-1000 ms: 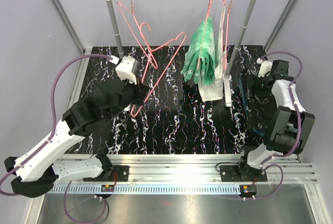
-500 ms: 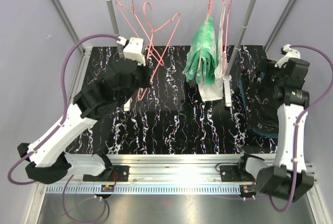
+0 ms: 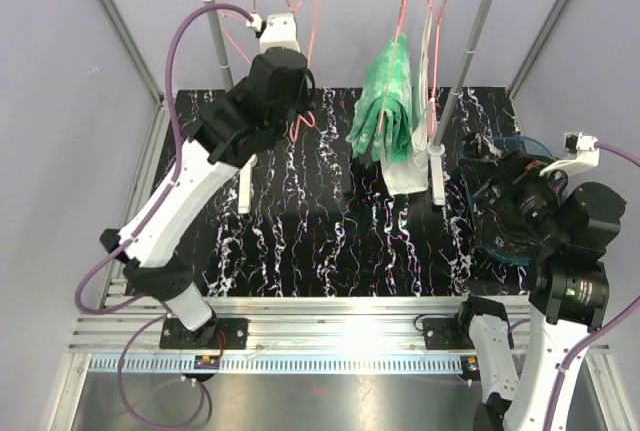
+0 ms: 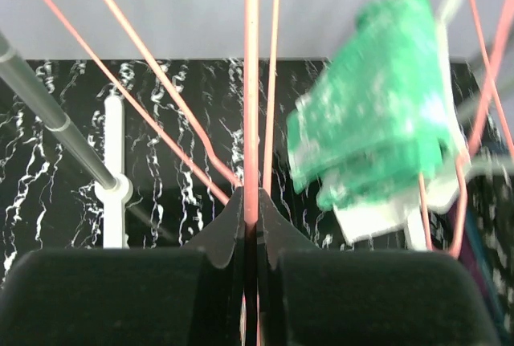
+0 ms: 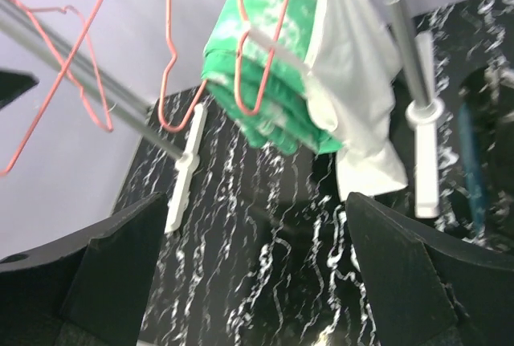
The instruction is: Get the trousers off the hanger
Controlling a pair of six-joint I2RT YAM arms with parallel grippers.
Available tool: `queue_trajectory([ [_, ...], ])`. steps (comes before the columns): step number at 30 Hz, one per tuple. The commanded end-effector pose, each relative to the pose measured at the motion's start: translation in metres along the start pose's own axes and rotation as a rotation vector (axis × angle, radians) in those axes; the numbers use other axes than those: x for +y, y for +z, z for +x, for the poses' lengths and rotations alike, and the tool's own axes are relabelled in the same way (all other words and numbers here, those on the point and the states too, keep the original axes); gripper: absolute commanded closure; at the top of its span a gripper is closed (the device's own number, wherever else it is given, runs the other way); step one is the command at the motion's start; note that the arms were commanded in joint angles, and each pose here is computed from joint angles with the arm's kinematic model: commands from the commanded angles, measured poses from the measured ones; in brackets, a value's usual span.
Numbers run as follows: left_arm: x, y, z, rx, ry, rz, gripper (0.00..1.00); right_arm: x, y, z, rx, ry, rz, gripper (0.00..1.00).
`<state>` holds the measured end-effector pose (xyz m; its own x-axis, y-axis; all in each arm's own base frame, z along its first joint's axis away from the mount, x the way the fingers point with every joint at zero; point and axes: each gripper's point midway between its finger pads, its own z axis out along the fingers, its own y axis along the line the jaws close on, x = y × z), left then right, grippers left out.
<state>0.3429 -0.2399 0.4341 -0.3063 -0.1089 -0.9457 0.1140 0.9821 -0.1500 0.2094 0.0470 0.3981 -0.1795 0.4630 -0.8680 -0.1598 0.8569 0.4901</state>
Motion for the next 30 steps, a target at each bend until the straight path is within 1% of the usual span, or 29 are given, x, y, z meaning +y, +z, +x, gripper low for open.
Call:
queue_trajectory([
  [1,0.025,-0.001,-0.033,-0.058,-0.145,-0.132,1.0,0.012,0.003,0.01,0.07,0.078,-0.055,0.01],
  [2,0.024,0.014,-0.023,-0.032,-0.133,-0.163,1.0,0.015,0.002,0.011,0.072,0.072,-0.068,0.0],
  [3,0.026,0.019,-0.018,-0.015,-0.128,-0.177,1.0,0.016,0.002,0.011,0.073,0.06,-0.072,0.01],
  [5,0.031,0.03,-0.017,-0.011,-0.148,-0.196,1.0,0.018,0.001,0.01,0.072,0.051,-0.08,0.01],
  [8,0.036,0.045,-0.011,-0.009,-0.136,-0.216,1.0,0.023,0.002,0.017,0.09,0.043,-0.119,0.0],
  [13,0.036,0.069,0.0,-0.006,-0.045,-0.225,1.0,0.022,0.002,0.031,0.115,0.034,-0.137,0.01],
  [16,0.04,0.076,0.011,0.023,-0.04,-0.256,1.0,0.024,0.002,0.034,0.12,0.031,-0.152,0.01],
  [21,0.051,0.071,0.032,0.059,-0.08,-0.296,1.0,0.026,0.002,0.034,0.124,0.026,-0.165,0.01],
  [22,0.054,0.072,0.045,0.081,-0.079,-0.31,1.0,0.026,0.002,0.035,0.128,0.027,-0.167,0.01],
  [25,0.053,0.065,0.046,0.079,-0.101,-0.281,0.99,0.026,0.002,0.035,0.131,0.018,-0.163,0.01],
  [26,0.05,0.063,0.046,0.084,-0.108,-0.252,0.88,0.022,0.002,0.035,0.129,0.013,-0.139,0.01],
  [28,0.047,0.059,0.045,0.09,-0.108,-0.223,0.75,0.018,0.001,0.031,0.119,-0.012,-0.111,0.01],
  [29,0.042,0.058,0.044,0.093,-0.115,-0.189,0.66,0.01,0.001,0.03,0.114,-0.018,-0.064,0.01],
  [30,0.04,0.052,0.038,0.082,-0.127,-0.165,0.6,0.009,0.0,0.03,0.115,-0.042,-0.054,0.01],
])
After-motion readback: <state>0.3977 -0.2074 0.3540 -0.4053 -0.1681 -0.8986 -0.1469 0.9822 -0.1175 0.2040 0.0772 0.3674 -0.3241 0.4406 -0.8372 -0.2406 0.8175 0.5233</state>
